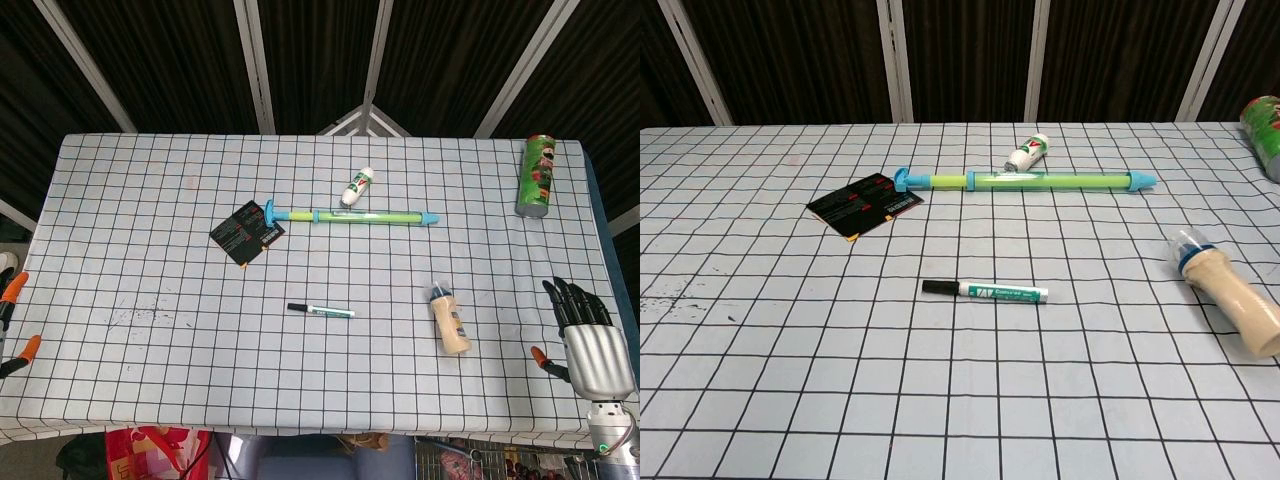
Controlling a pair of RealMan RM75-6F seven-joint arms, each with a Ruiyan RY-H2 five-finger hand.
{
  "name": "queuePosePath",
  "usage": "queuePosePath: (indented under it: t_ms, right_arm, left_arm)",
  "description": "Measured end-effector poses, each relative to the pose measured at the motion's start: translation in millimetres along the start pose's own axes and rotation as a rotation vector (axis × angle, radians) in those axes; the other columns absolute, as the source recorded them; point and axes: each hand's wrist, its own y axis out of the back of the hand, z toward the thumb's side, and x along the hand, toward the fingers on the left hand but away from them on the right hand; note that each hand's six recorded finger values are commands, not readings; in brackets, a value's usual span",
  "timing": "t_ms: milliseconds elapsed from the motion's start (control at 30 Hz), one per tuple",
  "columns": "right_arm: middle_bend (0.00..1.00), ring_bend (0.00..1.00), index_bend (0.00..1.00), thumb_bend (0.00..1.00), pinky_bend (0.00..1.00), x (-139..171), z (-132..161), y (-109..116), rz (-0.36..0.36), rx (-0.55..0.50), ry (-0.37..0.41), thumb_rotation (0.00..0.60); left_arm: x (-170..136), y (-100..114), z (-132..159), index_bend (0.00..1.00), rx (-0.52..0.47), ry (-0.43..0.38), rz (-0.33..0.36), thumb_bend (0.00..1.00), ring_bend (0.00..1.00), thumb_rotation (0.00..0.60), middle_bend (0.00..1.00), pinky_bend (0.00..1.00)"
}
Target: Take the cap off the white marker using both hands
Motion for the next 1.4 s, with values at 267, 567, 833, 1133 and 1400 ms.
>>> queuePosePath:
  t_ms: [267, 567, 833, 1133, 1400]
  right_arm:
    - [0.10, 0.11, 0.09, 0.22, 0.16, 1.0, 3.1, 1.2, -0.002, 0.003, 0.002, 0.600]
    - [0.10, 0.11, 0.09, 0.22, 0.16, -0.5, 7.0, -2.8, 0.009, -0.003, -0.001, 0.600]
    - [0.10, 0.11, 0.13, 0.22, 0.16, -2.6, 21.0, -5.6, 0.015, -0.046, 0.007, 0.600]
    - [0.09, 0.11, 0.20, 0.22, 0.16, -14.8, 60.7, -9.2, 0.079, -0.092, 0.041, 0.600]
    - [0.07, 0.10, 0.25, 0.22, 0.12, -37.4, 137.9, -22.1, 0.136, -0.245, 0.112, 0.600]
  left_arm:
    - [1.9, -9.1, 4.5, 0.06, 0.002, -0.012, -0.010, 0.42, 0.00, 0.600, 0.00, 0.02]
    - [8.9, -12.0, 7.8, 0.06, 0.000, -0.021, 0.001, 0.42, 0.00, 0.600, 0.00, 0.02]
    - [6.7, -10.5, 3.3, 0.05, -0.021, -0.004, 0.006, 0.42, 0.00, 0.600, 0.00, 0.02]
    - [4.8, 14.9, -5.1, 0.05, -0.051, 0.013, 0.062, 0.42, 0.00, 0.600, 0.00, 0.03]
    - [2.3, 20.6, -6.0, 0.05, -0.064, 0.006, 0.067, 0.42, 0.00, 0.600, 0.00, 0.03]
